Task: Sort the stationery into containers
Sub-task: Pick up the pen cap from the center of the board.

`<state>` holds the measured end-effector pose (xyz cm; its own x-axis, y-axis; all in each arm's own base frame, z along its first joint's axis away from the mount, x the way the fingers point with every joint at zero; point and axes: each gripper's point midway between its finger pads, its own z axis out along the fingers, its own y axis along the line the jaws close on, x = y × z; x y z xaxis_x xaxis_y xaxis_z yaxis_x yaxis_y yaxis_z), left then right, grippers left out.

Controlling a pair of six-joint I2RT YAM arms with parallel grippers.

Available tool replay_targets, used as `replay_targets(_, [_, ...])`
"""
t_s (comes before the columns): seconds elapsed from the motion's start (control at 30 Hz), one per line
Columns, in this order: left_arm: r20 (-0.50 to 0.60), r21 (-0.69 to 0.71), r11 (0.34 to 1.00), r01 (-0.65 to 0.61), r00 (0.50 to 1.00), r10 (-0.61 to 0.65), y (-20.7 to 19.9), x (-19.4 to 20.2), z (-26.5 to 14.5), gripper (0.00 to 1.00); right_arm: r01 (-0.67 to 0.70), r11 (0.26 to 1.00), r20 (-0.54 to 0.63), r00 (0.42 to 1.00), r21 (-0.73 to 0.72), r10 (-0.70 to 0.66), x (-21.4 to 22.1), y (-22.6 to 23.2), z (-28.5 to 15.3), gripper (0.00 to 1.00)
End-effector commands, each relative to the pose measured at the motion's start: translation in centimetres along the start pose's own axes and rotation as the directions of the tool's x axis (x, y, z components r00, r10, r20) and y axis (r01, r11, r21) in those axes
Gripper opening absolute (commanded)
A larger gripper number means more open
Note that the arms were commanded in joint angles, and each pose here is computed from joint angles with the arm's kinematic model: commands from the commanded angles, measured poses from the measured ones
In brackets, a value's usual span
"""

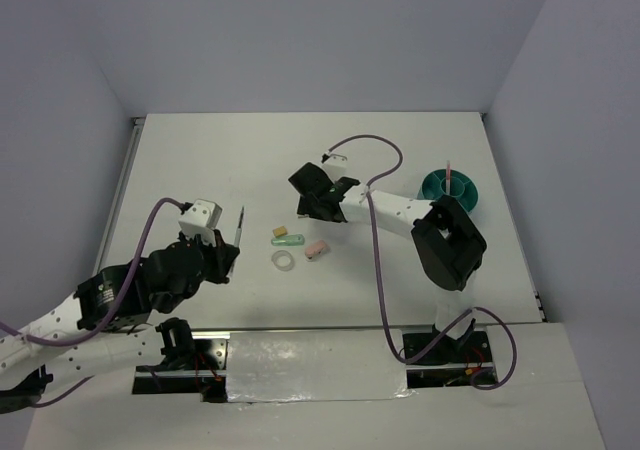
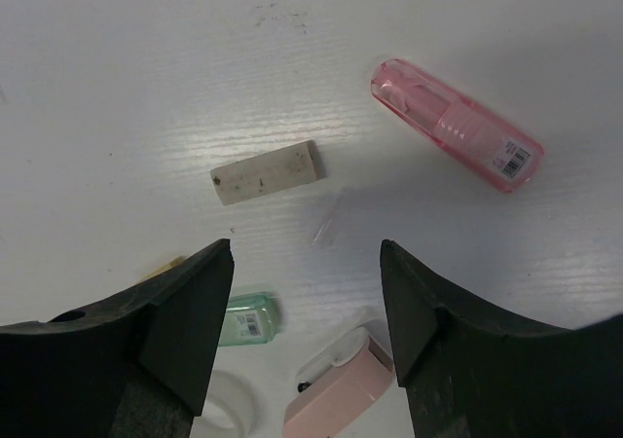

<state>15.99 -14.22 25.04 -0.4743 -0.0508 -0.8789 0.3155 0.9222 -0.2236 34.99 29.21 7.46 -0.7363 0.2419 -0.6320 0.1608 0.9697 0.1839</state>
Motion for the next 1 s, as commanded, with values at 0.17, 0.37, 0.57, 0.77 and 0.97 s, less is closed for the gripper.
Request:
replay_targets(0.17, [-0.008,0.038,0.999,-0.02,1.0,0.021,-0.9,0.0,0.1,0.0,-0.04,0.999,0.021,0.999,0.03,0.039,-0.1,0.0,0.6,0.64])
replay_targets(0.37, [-0.012,0.037,0.999,-0.017,1.0,0.017,-0.9,0.2,0.2,0.0,-0.003,0.998,-0.003,1.0,0.059,0.003,0.8,-0.3,2.0,0.62])
replay_targets(0.57, [-0.036,0.028,0.999,-0.037,0.999,0.038,-1.1,0.6,0.7,0.0,-0.001,0.999,-0.023,1.0,0.055,0.003,1.7,-0.5,3.1,0.6])
replay_targets(0.77, [-0.043,0.027,0.999,-0.043,0.998,0.044,-1.2,0.8,0.8,0.0,0.009,0.998,-0.054,0.999,0.066,-0.005,2.0,-1.1,4.9,0.58])
replay_targets(0.97, [-0.044,0.023,0.999,-0.044,0.998,0.045,-1.2,0.8,0.9,0.0,0.015,0.997,-0.066,0.998,0.081,-0.009,2.4,-1.8,5.3,0.49])
